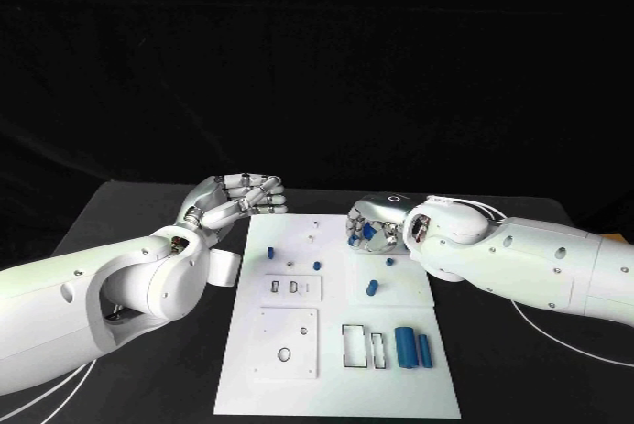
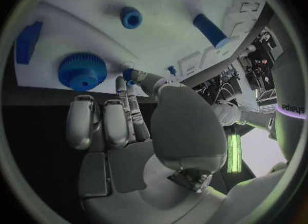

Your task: Assemble the parts on the task board

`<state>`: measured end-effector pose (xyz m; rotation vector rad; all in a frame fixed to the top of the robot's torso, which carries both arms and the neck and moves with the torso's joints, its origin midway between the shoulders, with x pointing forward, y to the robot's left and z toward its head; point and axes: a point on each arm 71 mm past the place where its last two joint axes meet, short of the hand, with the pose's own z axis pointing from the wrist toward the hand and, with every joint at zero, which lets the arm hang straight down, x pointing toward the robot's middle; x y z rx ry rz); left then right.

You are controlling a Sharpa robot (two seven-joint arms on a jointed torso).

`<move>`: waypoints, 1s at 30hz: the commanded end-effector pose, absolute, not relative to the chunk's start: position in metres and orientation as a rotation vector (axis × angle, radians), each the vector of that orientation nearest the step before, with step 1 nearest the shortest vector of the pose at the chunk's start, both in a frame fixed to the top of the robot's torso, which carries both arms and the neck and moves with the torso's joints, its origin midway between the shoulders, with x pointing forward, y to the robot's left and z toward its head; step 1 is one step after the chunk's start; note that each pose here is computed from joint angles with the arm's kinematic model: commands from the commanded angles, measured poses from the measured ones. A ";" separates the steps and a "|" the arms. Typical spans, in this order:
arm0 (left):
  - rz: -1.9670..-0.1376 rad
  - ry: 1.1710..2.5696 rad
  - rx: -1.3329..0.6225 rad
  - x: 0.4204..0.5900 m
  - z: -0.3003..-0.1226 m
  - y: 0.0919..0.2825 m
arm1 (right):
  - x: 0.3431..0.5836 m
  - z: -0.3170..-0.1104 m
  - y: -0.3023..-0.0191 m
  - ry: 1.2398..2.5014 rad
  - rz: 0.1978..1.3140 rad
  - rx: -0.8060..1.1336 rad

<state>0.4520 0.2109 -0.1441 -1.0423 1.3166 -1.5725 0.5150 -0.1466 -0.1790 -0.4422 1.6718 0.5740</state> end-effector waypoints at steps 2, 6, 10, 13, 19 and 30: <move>-1.596 1.326 -1.041 0.452 -0.143 0.210 | 0.512 -0.172 -0.143 1.596 0.582 -0.415; -1.596 1.326 -1.042 0.452 -0.143 0.210 | 0.511 -0.166 -0.137 1.555 0.595 -0.397; -1.597 1.327 -1.042 0.452 -0.143 0.210 | 0.514 -0.161 -0.131 1.522 0.592 -0.375; -1.597 1.329 -1.042 0.452 -0.143 0.210 | 0.519 -0.159 -0.127 1.506 0.586 -0.364; -1.601 1.331 -1.042 0.452 -0.143 0.209 | 0.526 -0.158 -0.120 1.482 0.579 -0.350; -1.610 1.334 -1.038 0.451 -0.142 0.206 | 0.535 -0.160 -0.104 1.472 0.578 -0.340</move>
